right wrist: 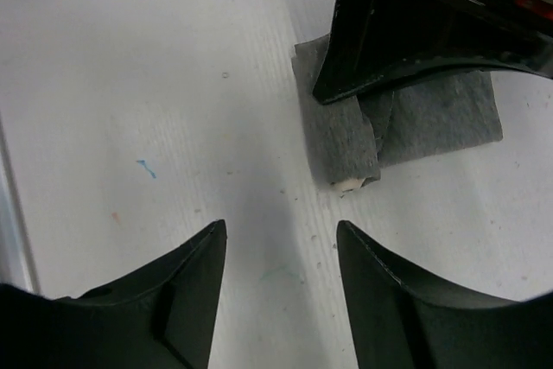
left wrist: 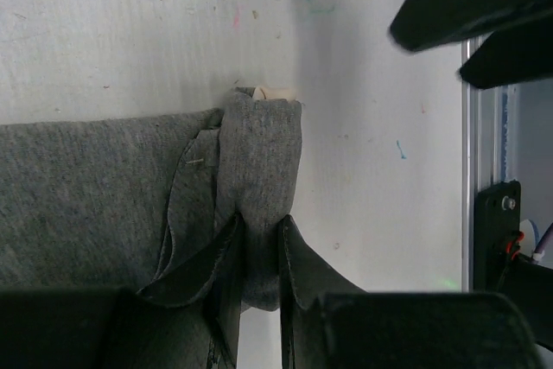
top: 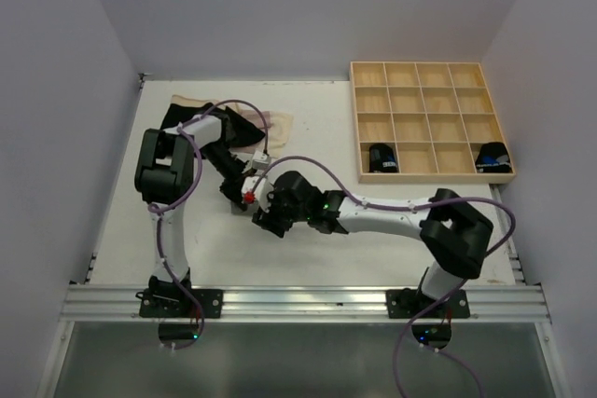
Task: Roll the underwear
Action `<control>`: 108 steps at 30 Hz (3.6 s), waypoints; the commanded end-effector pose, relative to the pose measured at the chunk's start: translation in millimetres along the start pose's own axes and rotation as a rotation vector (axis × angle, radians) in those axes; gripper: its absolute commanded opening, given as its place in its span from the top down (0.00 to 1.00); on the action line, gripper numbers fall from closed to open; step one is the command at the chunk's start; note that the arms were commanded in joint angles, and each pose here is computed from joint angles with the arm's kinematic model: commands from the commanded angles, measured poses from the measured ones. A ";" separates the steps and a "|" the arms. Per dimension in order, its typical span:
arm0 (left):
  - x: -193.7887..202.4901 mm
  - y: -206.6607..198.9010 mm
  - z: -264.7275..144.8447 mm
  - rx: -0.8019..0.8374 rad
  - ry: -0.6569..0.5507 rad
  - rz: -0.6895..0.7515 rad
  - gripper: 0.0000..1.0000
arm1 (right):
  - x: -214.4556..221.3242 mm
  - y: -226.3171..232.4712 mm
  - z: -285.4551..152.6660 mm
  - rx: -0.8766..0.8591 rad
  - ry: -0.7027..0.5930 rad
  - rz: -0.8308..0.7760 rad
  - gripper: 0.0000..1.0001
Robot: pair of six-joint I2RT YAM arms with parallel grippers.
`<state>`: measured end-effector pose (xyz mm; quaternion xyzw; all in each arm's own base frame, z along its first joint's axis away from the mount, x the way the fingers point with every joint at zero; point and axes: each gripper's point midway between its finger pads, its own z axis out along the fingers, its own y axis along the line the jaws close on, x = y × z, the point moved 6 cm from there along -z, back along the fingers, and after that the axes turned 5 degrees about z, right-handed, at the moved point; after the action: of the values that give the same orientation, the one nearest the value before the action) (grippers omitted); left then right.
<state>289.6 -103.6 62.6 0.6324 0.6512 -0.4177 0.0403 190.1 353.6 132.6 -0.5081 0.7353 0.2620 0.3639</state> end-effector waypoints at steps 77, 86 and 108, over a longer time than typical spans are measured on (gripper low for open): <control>25.4 -116.6 -12.5 -0.948 0.138 0.758 0.42 | 103.4 -21.0 105.0 -0.496 0.325 0.700 1.00; 7.4 -87.0 15.2 -0.813 0.204 0.735 0.46 | 109.0 -20.9 112.5 -0.511 0.338 0.756 1.00; 36.2 -69.1 39.0 -0.467 0.375 0.470 1.00 | 78.8 -58.2 61.5 -0.251 0.290 0.706 0.41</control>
<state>229.8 -109.9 73.1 0.8028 0.5254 -0.0754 0.2716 243.0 379.3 60.8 -0.3346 0.7955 0.4975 0.0876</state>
